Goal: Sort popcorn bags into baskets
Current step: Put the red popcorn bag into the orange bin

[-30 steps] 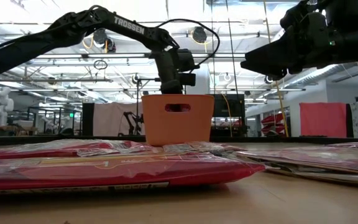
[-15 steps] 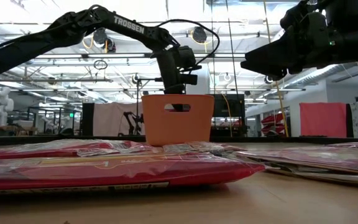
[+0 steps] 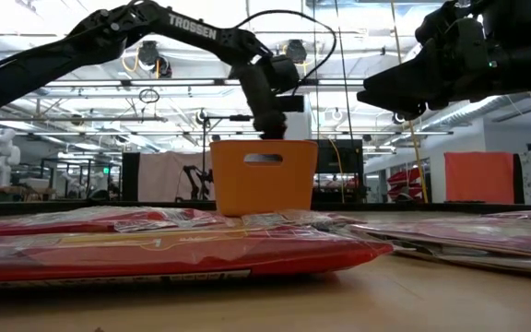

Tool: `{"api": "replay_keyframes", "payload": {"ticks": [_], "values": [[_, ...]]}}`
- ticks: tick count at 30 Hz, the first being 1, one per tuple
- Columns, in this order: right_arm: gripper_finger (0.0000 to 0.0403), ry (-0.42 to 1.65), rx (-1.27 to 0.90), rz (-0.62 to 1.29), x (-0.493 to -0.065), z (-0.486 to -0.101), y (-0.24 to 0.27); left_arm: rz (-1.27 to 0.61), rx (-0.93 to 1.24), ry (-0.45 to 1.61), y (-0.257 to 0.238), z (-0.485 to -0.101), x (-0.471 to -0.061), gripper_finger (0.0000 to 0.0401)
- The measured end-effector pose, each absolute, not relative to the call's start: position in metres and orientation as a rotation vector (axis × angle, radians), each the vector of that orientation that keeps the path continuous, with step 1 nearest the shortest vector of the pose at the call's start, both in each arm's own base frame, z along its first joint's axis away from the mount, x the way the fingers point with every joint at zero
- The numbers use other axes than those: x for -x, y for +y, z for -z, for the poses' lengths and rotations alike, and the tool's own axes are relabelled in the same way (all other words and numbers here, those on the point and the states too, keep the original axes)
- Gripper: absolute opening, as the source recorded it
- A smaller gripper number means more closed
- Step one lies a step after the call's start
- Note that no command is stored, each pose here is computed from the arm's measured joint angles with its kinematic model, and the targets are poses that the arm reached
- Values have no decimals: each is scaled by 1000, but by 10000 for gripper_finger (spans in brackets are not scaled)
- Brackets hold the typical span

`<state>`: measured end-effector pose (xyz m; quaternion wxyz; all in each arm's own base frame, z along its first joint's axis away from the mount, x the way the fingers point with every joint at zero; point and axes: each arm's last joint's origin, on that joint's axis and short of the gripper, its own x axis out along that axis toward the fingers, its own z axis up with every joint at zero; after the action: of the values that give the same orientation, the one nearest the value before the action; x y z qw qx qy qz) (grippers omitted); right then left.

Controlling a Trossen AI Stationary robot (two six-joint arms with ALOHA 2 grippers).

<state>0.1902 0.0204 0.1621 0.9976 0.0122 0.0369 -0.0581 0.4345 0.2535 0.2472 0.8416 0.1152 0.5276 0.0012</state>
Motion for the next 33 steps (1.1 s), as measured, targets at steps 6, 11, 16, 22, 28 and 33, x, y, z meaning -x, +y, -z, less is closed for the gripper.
{"api": "replay_keyframes", "payload": {"ticks": [6,11,16,22,28,33], "values": [[212,73,-31,117,-190,-162,20,78,-345,1036,250,-222,-451,118],[212,77,-31,116,-190,-162,20,44,-374,1005,254,-210,-454,83],[212,74,-29,116,-190,-162,20,-91,-391,1052,268,-191,-449,66],[212,80,-24,117,-190,-162,20,-130,-363,1051,273,-193,-446,65],[212,80,-24,116,-190,-162,20,-140,-402,1050,270,-199,-447,65],[212,77,-29,117,-190,-162,20,-118,-382,1097,273,-180,-447,65]]}}
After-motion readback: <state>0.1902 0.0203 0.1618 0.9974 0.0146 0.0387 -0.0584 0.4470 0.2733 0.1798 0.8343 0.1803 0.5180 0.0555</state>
